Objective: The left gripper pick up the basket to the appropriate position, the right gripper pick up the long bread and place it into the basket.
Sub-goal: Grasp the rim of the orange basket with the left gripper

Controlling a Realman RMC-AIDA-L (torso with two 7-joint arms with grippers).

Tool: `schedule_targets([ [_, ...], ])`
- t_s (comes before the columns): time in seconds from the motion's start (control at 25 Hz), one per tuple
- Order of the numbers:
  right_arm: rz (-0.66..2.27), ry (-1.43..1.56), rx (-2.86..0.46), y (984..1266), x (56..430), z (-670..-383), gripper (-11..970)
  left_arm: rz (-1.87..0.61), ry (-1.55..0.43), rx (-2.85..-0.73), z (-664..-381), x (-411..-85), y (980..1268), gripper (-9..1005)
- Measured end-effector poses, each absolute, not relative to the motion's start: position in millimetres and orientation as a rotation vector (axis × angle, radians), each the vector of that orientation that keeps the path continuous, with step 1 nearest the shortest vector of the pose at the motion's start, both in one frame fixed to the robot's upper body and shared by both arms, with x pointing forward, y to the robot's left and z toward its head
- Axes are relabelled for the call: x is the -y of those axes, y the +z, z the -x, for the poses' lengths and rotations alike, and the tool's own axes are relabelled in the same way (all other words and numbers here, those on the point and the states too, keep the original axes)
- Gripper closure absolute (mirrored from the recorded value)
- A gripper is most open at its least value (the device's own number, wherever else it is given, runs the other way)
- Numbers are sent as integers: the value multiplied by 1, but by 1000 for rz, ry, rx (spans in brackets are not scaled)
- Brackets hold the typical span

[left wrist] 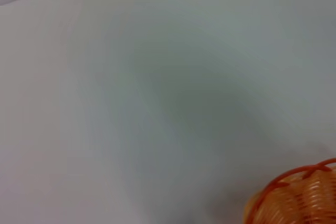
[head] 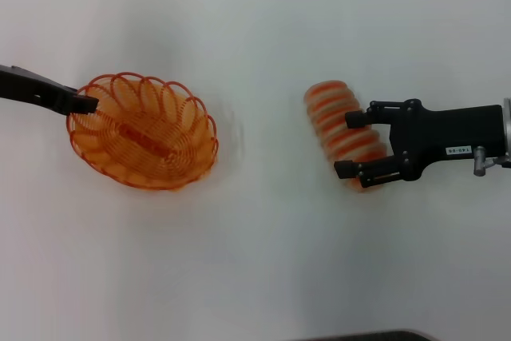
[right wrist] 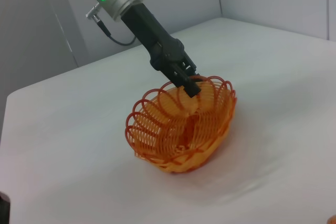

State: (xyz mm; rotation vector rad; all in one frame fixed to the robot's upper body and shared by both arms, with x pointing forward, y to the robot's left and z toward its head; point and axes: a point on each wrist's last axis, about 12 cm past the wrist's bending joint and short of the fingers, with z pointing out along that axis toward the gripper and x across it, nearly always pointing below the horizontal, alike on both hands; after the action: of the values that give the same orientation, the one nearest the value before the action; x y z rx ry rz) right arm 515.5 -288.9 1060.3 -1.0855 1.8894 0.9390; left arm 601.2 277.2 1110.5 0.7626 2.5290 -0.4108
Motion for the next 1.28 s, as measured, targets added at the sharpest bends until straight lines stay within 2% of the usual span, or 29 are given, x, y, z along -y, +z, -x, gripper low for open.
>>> schedule_targets([
  [0.12,1086,938,-1889,1061,289,-516,13,-753,-400,-2525,-602,-278,1110,479],
  [0.24,1087,936,-1888,1061,289,-517,12,-756,-405,-2526,-602,-278,1111,741],
  [0.48,1091,936,-1882,1062,288,-518,12,-760,-421,-2539,-602,-274,1112,902],
  [0.68,1086,935,-1877,1063,288,-519,13,-693,-463,-2581,-602,-273,1117,908],
  [1.0,1028,913,-1872,1065,292,-522,12,-408,-579,-2638,-601,-279,1133,915],
  [1.28,917,873,-1870,1065,298,-524,12,-210,-707,-2644,-592,-278,1128,924],
])
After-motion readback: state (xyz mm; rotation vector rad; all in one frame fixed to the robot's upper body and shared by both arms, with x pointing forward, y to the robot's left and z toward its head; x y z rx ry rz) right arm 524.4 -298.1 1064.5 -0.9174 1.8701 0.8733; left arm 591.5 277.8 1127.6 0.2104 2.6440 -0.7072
